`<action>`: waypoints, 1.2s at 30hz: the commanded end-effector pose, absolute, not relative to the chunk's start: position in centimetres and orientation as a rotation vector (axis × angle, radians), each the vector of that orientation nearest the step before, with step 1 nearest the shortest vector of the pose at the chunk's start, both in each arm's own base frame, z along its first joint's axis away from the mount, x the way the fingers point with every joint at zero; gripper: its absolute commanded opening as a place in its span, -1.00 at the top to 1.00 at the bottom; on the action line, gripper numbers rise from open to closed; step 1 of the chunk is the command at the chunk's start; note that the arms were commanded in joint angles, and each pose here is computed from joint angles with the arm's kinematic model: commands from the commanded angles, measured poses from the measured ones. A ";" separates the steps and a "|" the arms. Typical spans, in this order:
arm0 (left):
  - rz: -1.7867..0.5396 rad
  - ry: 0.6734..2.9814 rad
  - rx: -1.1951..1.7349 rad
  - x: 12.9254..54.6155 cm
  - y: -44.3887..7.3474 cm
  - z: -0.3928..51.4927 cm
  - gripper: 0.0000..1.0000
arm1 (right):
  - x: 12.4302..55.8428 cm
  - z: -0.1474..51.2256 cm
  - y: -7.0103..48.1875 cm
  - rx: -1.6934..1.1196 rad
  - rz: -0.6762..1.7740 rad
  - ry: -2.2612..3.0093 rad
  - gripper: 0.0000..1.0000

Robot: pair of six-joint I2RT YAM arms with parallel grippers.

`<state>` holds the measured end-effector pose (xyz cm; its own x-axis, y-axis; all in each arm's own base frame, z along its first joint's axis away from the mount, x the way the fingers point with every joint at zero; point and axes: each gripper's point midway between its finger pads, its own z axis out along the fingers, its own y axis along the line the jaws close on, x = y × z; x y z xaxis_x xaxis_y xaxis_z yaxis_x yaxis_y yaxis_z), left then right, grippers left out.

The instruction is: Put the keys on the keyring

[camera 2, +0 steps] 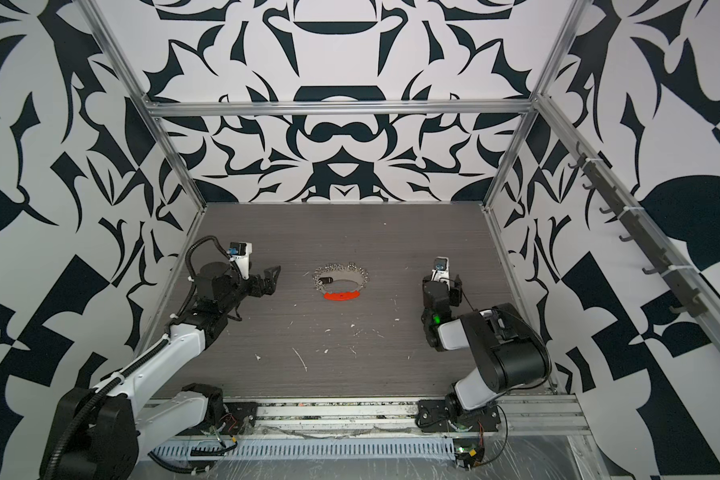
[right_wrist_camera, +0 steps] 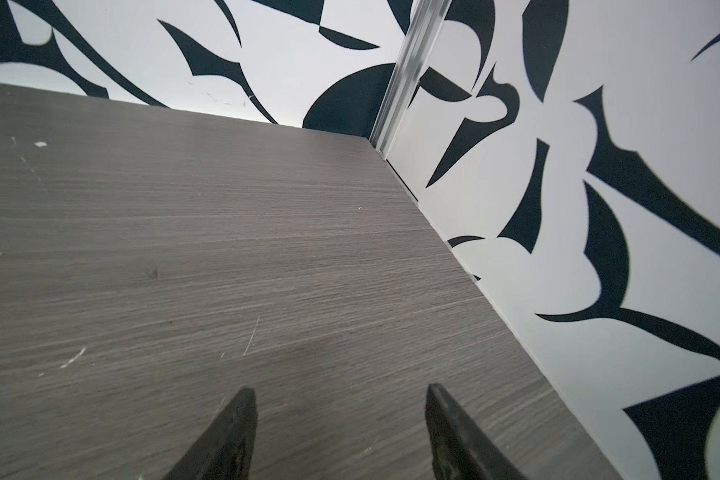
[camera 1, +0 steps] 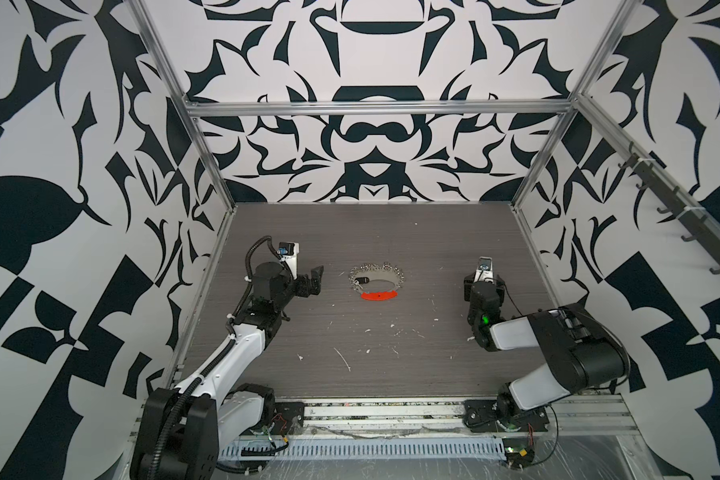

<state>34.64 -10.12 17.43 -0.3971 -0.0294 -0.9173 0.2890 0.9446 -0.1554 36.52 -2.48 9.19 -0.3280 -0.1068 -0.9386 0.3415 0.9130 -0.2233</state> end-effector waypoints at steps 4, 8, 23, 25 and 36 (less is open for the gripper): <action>-0.140 1.906 0.091 35.2 -6.8 18.1 -0.99 | 37.5 9.1 -1.5 0.168 -0.316 1.847 -0.93; 0.071 1.848 0.083 35.4 -4.2 18.0 -0.99 | 38.0 8.8 -0.6 0.118 -0.285 1.875 -1.00; 0.194 1.814 -0.108 37.6 1.3 11.0 -0.99 | 38.0 8.8 -0.6 0.113 -0.289 1.875 -1.00; 0.147 1.770 -0.185 37.4 2.9 10.3 -0.99 | 38.0 8.8 -0.6 0.113 -0.288 1.874 -1.00; 0.039 1.924 -0.186 39.4 3.2 8.8 -0.99 | 38.0 8.9 -0.6 0.114 -0.284 1.873 -1.00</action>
